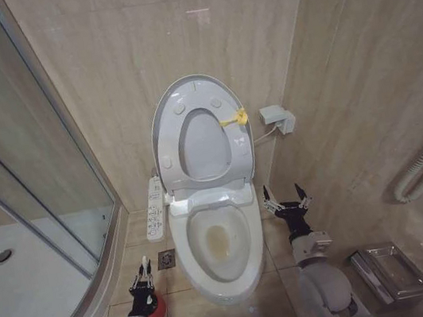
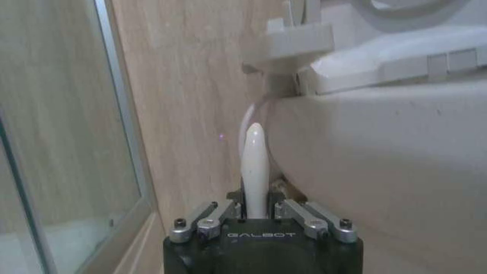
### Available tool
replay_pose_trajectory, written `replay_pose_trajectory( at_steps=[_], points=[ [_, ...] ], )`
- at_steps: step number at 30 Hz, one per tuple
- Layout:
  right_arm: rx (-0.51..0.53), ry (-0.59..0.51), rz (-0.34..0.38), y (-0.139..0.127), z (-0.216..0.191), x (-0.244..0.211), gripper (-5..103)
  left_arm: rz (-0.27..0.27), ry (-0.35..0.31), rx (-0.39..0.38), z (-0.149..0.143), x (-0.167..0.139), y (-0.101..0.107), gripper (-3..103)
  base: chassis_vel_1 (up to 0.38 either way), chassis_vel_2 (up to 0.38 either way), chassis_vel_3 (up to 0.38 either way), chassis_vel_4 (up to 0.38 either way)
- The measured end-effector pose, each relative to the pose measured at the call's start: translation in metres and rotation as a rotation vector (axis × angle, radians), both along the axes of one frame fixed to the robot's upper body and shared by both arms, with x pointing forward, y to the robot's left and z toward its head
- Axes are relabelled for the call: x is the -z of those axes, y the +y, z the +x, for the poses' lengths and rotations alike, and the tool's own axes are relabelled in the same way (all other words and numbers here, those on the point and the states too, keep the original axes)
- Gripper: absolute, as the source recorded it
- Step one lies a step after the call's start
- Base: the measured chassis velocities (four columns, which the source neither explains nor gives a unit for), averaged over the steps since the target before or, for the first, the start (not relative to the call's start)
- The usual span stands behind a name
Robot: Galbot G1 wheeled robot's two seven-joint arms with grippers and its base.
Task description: Open the toilet lid, clean the toilet bowl with a toilet brush, close the toilet lid, and flush.
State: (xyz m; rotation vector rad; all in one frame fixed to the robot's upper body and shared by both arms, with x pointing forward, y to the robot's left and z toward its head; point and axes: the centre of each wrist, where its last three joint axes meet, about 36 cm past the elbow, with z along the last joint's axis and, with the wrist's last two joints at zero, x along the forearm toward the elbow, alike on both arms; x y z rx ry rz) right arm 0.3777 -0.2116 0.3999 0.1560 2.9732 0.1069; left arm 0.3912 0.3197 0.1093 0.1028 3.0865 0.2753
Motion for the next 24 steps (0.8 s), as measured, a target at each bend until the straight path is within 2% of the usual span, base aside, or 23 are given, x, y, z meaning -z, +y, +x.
replay_pose_trajectory(
  at_steps=[12, 13, 22, 23, 24],
  points=[
    [0.0, 0.0, 0.0, 0.0, 0.0, 0.0, 100, 0.006, 0.048, -0.01, -0.017, 0.0, -0.005, 19, 0.0, 0.0, 0.0, 0.0],
    [0.0, 0.0, 0.0, 0.0, 0.0, 0.0, 100, 0.006, 0.05, -0.014, -0.019, -0.001, -0.004, 36, 0.0, 0.0, 0.0, 0.0],
    [0.0, 0.0, 0.0, 0.0, 0.0, 0.0, 100, 0.003, 0.064, -0.022, -0.036, -0.002, -0.006, 36, 0.0, 0.0, 0.0, 0.0],
    [0.0, 0.0, 0.0, 0.0, 0.0, 0.0, 100, 0.005, 0.063, -0.022, -0.04, -0.003, -0.006, 68, 0.0, 0.0, 0.0, 0.0],
    [0.0, 0.0, 0.0, 0.0, 0.0, 0.0, 100, 0.007, 0.063, -0.023, -0.042, -0.003, -0.006, 68, 0.0, 0.0, 0.0, 0.0]
  ],
)
